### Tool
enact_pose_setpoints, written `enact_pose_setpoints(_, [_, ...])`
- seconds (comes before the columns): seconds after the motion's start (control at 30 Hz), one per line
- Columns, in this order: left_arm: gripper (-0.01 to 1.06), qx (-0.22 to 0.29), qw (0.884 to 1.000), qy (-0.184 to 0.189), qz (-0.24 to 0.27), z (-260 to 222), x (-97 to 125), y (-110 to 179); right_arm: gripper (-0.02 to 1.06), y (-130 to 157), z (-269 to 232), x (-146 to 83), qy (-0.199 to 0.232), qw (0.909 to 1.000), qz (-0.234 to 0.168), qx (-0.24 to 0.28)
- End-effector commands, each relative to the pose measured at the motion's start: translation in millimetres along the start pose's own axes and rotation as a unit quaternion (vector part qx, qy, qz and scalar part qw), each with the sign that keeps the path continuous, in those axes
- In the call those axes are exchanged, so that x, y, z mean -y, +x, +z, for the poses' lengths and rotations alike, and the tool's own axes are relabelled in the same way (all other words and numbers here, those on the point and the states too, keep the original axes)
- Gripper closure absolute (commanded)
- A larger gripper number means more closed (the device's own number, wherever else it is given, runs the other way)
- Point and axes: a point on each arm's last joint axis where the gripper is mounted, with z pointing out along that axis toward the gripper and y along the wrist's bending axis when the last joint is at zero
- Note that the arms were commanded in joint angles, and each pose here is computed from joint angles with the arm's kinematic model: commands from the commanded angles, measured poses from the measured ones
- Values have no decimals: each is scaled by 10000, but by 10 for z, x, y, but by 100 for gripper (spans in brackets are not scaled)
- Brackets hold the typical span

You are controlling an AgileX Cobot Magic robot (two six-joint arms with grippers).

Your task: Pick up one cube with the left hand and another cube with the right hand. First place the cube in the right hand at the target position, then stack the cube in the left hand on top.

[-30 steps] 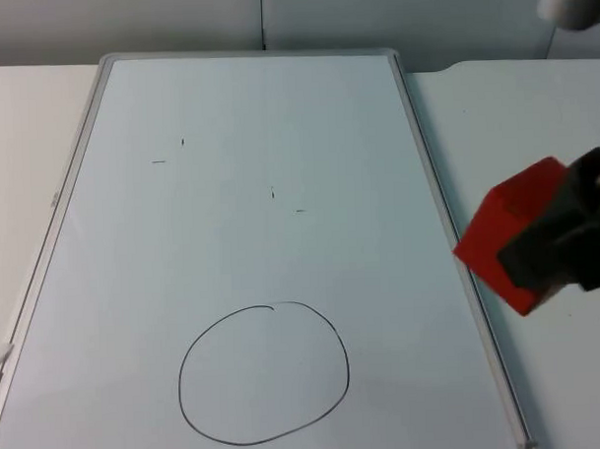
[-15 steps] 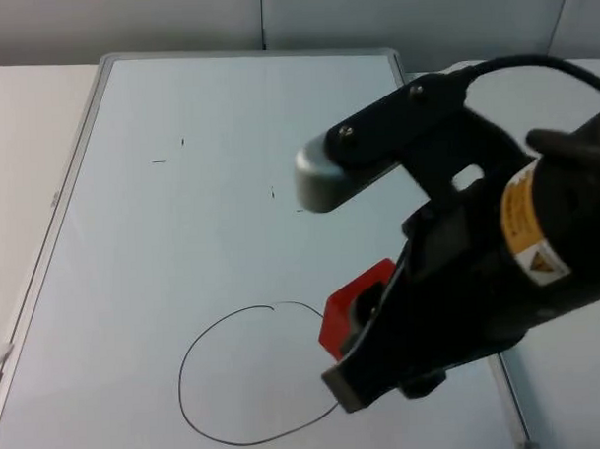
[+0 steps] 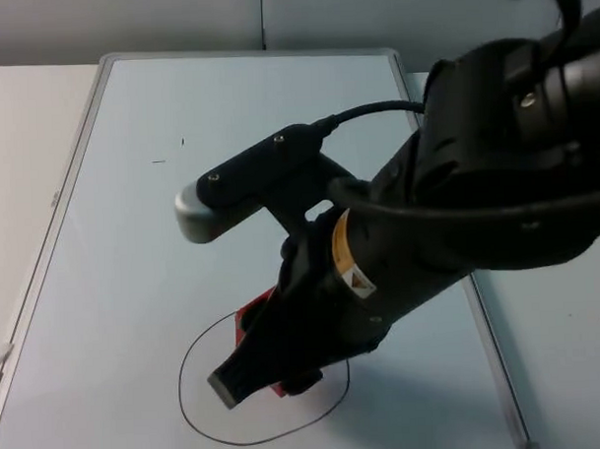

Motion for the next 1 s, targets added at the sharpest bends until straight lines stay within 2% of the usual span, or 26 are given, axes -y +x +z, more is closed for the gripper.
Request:
enact_pose_setpoints(0.0, [89,88,10000,39,-23,-16,7,-10,105,-40,47,-33,-50,10000,11,64])
enact_pose_setpoints(0.23, [89,88,9999,45,-30,-16,8,-10,105,-26,216,-50,11,9999,-47,-105])
enact_pose_setpoints(0.43, [89,88,9999,45,-30,-16,8,-10,105,-75,232,-59,-29,10000,-20,-20])
enact_pose_setpoints(0.63, [89,87,9999,58,-44,-16,11,-9,105,-31,259,-40,99,9997,-15,-242])
enact_pose_setpoints(0.97, [89,78,9999,58,-45,-16,11,-8,105,-32,259,-39,99,9997,-25,-237])
